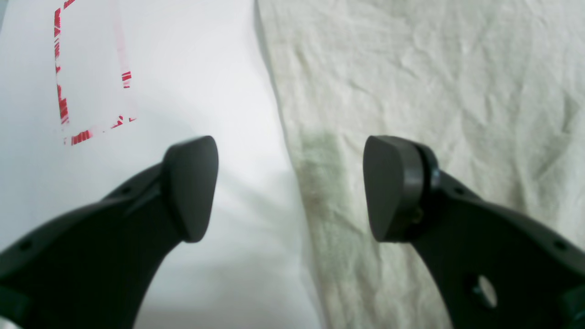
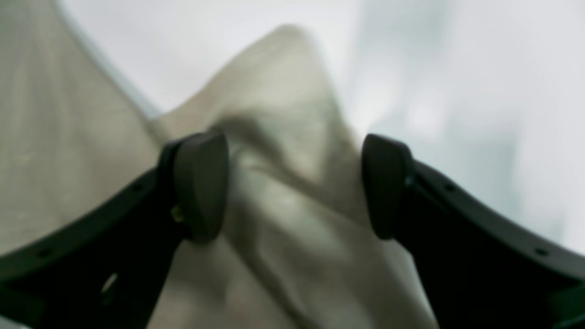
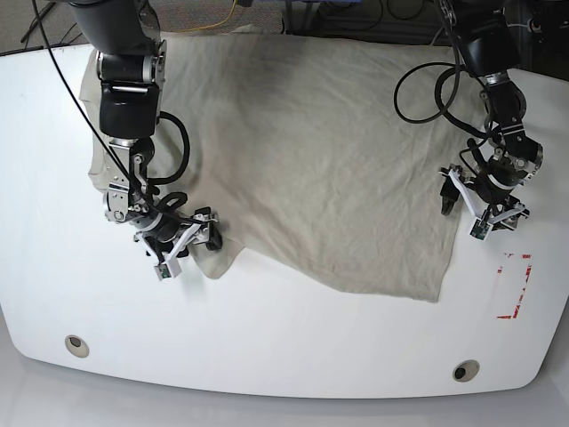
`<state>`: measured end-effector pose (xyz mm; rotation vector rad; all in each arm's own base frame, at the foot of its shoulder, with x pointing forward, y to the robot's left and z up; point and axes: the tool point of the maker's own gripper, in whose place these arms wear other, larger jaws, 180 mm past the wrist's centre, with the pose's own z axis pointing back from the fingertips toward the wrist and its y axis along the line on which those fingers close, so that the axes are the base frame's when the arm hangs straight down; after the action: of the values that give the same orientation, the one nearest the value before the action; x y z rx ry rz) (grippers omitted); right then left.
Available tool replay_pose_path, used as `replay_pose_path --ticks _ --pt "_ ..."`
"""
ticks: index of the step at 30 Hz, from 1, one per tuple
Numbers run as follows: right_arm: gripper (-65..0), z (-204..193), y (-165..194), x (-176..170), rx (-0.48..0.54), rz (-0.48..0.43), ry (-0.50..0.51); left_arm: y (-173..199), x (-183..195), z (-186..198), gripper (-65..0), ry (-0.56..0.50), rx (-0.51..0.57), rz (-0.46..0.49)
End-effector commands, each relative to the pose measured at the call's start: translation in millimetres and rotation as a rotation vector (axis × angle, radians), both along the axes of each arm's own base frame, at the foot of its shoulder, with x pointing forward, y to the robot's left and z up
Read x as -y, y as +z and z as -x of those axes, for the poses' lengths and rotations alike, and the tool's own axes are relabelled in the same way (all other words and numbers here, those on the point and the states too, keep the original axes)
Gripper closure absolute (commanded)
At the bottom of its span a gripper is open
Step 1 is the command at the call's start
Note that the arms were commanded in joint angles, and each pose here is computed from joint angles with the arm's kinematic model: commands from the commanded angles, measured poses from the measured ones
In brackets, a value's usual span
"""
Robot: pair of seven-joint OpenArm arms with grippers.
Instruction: Layout the t-shirt on the table in an organized manner, then fold the t-shirt properly
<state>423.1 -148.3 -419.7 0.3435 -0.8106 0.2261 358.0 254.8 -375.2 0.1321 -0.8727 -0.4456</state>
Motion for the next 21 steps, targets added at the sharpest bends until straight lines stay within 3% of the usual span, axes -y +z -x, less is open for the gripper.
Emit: replay_pose_path --ticks 1,6,15,21 --pt "-42.7 -1.3 5.4 -1.2 -0.025 0.033 0.031 18.5 -3.0 -10.9 -45.1 -0.003 0.061 -0.002" --pt "-33.8 -2.3 9.2 -9.7 -0.020 0.025 0.043 19.6 -3.0 -12.0 -45.1 -0.003 0.064 -0.002" --pt "-10.0 -3.6 10.0 -8.6 -0.019 0.029 0.042 19.6 -3.0 -12.0 -45.1 -0.003 0.064 -0.002" --pt "-2.5 -4.4 11.1 -7.8 -0.016 0.031 0.042 19.1 -3.0 -11.4 -45.1 -0.003 0.062 -0.002"
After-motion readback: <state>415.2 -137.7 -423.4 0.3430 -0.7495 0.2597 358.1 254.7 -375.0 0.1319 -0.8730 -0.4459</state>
